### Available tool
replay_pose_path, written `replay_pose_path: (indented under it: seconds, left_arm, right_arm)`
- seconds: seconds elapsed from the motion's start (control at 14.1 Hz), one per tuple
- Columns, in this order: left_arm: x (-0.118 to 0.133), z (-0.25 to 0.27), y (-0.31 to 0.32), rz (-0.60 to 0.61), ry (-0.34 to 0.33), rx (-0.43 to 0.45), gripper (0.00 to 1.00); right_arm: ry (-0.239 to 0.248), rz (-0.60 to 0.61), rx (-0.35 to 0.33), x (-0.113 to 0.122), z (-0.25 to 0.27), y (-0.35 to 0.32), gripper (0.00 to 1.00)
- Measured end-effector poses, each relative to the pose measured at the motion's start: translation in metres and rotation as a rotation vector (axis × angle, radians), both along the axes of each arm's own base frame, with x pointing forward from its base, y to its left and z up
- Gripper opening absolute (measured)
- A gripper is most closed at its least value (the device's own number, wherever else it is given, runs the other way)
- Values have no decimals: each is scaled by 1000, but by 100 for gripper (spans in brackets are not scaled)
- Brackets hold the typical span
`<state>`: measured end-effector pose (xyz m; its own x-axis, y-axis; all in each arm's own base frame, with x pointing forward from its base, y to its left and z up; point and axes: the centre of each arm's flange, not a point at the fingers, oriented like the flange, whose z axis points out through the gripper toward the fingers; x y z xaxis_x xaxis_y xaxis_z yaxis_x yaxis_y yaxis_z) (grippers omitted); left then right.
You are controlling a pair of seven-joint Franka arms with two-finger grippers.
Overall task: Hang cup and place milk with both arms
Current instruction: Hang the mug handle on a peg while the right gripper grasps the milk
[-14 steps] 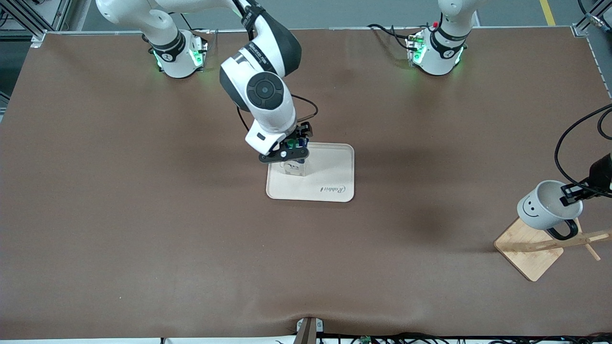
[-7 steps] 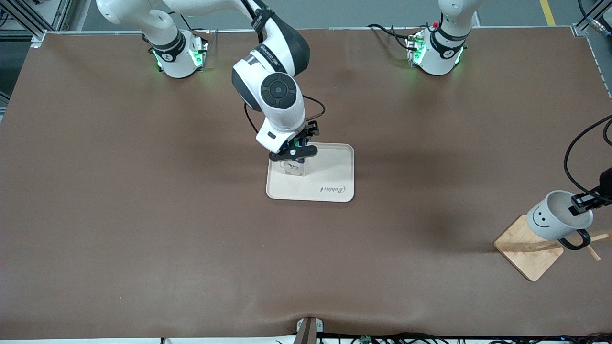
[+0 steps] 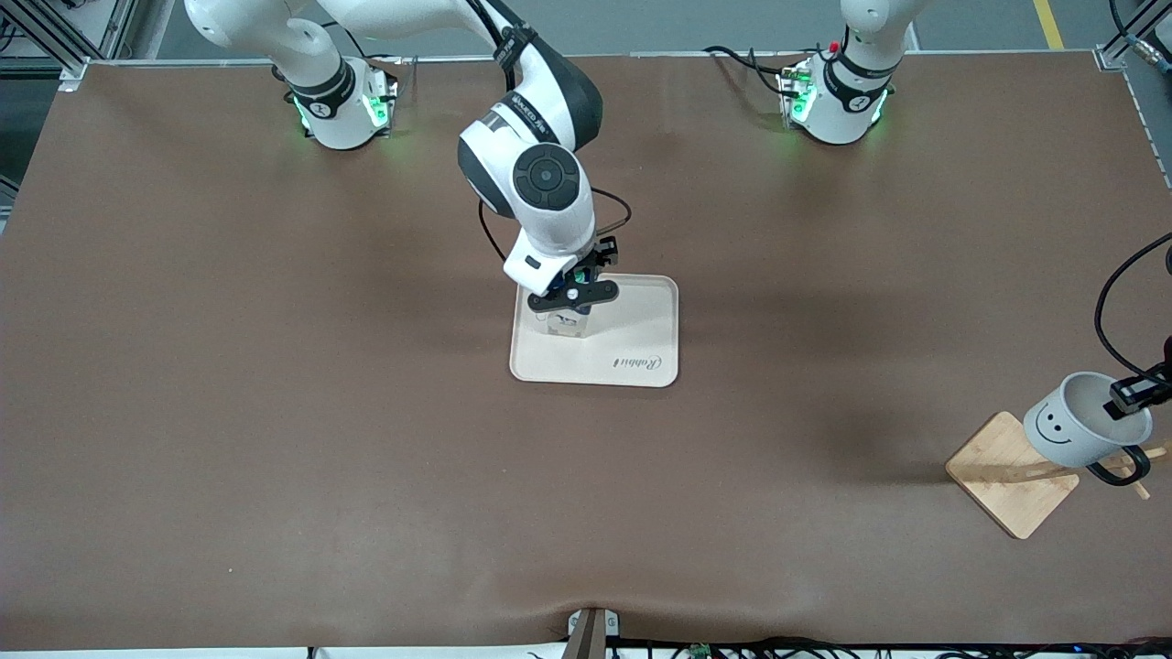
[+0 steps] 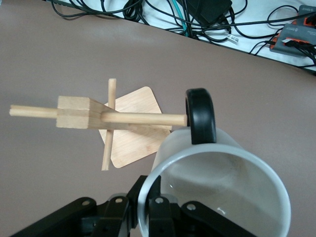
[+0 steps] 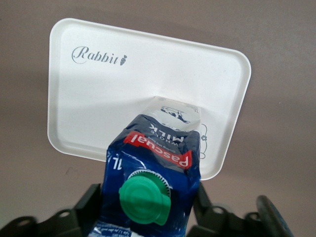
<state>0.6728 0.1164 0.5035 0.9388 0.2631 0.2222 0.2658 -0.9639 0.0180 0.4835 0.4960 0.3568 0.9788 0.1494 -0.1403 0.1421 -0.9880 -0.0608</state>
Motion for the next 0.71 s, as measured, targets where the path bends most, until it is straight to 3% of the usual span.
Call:
replay_pose_path:
  seconds: [0.28, 0.57, 0.71]
  left_arm:
    - [-2, 0, 12, 36, -4, -50, 7]
    - [-4, -7, 28, 64, 4, -69, 7]
    - [-3, -16, 31, 67, 15, -77, 7]
  right_arm:
    - [-17, 10, -11, 1, 2, 0, 61]
    - [-19, -4, 1, 6, 8, -2, 60]
    - [4, -35, 23, 16, 22, -8, 60]
